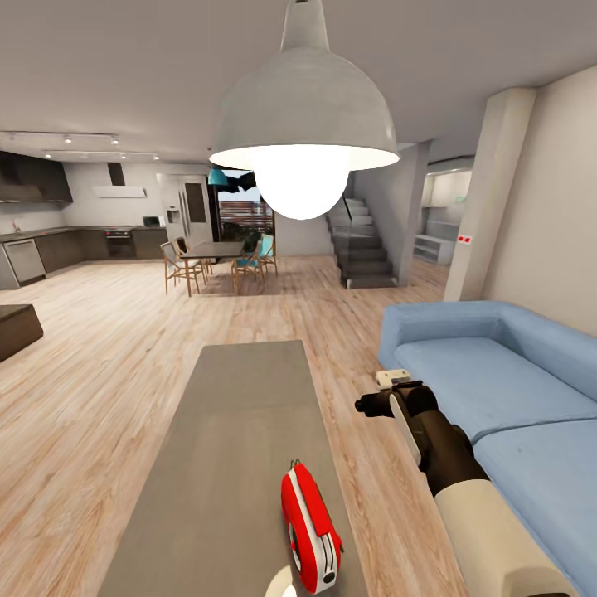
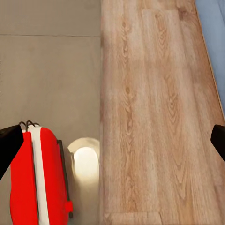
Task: Turn on the radio receiver that's on the table in the living room.
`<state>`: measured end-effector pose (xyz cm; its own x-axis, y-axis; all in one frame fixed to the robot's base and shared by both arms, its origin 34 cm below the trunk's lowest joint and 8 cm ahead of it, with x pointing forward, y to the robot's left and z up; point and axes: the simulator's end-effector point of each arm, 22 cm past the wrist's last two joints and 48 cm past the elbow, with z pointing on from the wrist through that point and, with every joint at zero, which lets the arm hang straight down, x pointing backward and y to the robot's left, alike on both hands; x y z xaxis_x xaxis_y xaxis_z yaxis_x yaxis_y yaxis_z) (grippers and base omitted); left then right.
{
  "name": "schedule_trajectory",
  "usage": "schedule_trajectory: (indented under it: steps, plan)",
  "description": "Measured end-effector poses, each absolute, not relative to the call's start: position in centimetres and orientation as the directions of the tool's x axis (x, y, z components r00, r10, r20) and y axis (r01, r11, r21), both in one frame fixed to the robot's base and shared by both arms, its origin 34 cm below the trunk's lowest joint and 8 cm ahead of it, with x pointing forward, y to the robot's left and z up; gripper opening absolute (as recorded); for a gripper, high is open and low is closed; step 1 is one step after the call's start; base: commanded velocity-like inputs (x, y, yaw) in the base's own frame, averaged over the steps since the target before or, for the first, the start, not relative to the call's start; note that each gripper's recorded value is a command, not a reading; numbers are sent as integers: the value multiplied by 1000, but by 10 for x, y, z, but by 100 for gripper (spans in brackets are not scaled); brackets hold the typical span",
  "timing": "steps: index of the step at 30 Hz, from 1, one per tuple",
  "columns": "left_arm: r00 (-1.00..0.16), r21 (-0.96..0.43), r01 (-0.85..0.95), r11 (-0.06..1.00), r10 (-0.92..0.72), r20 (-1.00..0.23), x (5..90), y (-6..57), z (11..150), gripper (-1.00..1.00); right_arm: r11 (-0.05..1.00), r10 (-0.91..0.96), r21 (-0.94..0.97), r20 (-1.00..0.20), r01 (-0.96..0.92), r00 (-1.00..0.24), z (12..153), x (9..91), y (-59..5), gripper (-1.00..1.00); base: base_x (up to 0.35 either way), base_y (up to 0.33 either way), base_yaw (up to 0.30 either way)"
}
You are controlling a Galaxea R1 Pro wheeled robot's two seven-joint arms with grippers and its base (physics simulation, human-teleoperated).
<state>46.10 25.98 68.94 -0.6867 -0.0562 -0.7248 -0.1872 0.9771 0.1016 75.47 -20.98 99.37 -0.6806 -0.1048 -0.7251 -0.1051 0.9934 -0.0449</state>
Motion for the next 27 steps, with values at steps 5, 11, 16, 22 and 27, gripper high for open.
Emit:
schedule_trajectory:
  steps: [5,11,16,22,27]
  plan:
    - [-687,103,-187,977,-56,-725,461,260,689,100,993,-105,-45,-726,-105,-680,994,755,-210,100,0,0,0]
    - [-687,102,-188,977,-56,-725,461,260,689,100,993,-105,-45,-725,-105,-680,994,755,-210,100,0,0,107]
    - [-687,103,-189,977,-56,-725,461,260,689,100,993,-105,-44,-725,-106,-681,994,755,-209,100,0,0,261]
    - [-687,103,-189,977,-56,-725,461,260,689,100,993,-104,-43,-726,-106,-680,994,755,-209,100,0,0,138]
    - [-687,104,-189,976,-56,-725,461,261,689,100,993,-104,-42,-725,-107,-681,994,755,-208,100,0,0,24]
